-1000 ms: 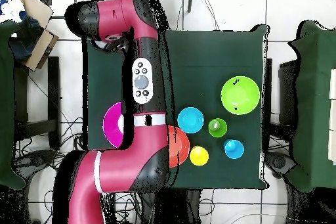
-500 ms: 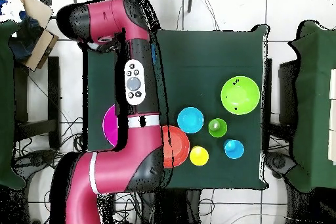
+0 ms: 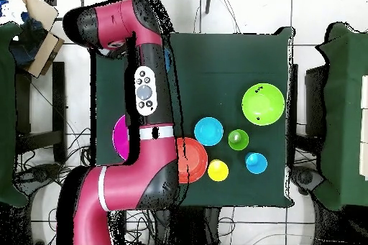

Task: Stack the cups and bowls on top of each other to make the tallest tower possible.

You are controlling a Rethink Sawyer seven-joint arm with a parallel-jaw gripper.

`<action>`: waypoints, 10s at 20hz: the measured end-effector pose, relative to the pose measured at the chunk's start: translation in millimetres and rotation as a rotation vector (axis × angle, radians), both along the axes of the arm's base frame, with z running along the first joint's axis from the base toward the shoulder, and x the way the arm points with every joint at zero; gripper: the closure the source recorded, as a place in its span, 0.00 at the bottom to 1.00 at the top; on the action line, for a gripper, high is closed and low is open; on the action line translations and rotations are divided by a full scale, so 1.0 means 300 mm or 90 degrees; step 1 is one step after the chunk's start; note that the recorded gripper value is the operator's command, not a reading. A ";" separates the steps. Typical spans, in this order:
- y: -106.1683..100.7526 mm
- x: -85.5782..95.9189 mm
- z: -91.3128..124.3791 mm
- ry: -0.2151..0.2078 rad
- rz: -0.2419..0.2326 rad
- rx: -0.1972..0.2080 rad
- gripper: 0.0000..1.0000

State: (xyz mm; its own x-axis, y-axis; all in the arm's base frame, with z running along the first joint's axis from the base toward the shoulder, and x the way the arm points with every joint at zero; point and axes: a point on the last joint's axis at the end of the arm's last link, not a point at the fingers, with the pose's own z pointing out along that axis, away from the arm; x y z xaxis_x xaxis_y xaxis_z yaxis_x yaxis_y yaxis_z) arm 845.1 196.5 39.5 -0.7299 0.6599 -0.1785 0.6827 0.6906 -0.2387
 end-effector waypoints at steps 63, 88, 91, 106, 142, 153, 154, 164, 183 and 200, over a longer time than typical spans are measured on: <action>0.152 -0.025 0.325 -0.007 -0.028 0.025 0.00; -0.458 -0.361 0.522 -0.128 -0.162 0.020 0.00; -0.541 -0.400 0.524 -0.134 -0.178 0.021 0.00; -0.739 -0.551 0.404 -0.167 -0.236 0.051 0.00; -0.358 -0.582 0.467 -0.123 -0.152 0.091 0.00; -0.197 -0.464 0.433 -0.154 -0.082 0.066 0.00; -0.187 -0.451 0.414 -0.154 -0.076 0.061 0.00; -0.173 -0.405 0.224 -0.134 -0.051 0.020 0.00; -0.233 -0.404 0.206 -0.128 -0.076 0.018 0.00; -0.508 -0.486 0.545 -0.173 -0.184 0.046 0.00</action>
State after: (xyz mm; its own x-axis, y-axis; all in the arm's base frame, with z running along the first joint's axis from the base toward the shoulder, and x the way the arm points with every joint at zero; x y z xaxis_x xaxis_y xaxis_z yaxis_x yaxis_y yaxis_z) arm 699.4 44.1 202.9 -0.4455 0.8484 -0.2858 0.8825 0.4698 0.0191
